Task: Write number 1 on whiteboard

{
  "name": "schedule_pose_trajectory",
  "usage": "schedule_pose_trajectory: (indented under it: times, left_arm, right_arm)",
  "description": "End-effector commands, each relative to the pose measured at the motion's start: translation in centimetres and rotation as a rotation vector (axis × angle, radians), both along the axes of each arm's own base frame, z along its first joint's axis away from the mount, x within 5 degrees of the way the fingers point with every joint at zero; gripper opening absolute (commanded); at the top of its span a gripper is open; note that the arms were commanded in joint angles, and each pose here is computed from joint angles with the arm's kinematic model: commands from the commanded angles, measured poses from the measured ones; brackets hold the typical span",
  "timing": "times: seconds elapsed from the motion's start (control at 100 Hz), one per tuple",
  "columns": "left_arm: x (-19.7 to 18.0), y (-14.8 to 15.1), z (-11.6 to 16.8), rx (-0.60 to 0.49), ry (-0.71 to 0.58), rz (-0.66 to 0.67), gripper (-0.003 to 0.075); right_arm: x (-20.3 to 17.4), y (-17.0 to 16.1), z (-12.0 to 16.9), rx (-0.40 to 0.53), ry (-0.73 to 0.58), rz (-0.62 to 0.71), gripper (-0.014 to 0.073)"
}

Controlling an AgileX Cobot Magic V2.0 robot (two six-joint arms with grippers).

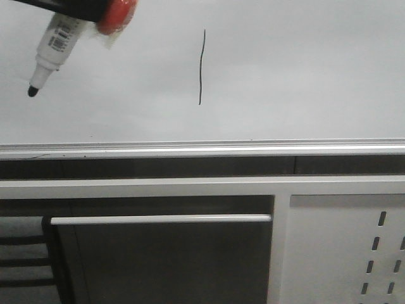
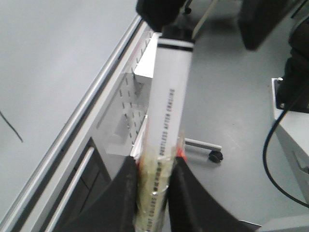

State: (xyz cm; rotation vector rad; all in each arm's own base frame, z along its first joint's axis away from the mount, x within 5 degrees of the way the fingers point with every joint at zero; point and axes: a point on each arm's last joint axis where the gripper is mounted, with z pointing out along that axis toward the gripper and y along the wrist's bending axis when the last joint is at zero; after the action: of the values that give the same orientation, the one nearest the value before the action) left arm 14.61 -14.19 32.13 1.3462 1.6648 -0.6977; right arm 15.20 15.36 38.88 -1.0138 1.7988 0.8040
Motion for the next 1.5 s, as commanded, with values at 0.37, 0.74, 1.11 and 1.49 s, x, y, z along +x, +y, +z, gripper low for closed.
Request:
schedule_pose_trajectory:
  times: [0.37, 0.74, 1.11, 1.49]
  left_arm:
    - [1.5, 3.2, 1.8, -0.319, -0.090, 0.574, -0.0020]
    - [2.8, 4.9, 2.1, -0.377, -0.116, 0.816, -0.0020]
    - [3.7, 4.2, 1.3, -0.323, -0.141, 0.869, -0.0020]
    - [4.0, 2.8, 1.2, -0.319, -0.250, 0.908, -0.0020]
  right_arm:
    - [-0.4, -4.9, 4.3, 0.167, -0.145, -0.265, 0.0366]
    - [-0.4, -4.9, 4.2, 0.167, -0.145, -0.271, 0.0366]
    - [-0.3, -5.0, 4.3, 0.173, -0.153, -0.282, 0.0366]
    - [-0.3, -5.0, 4.3, 0.173, -0.152, -0.281, 0.0366]
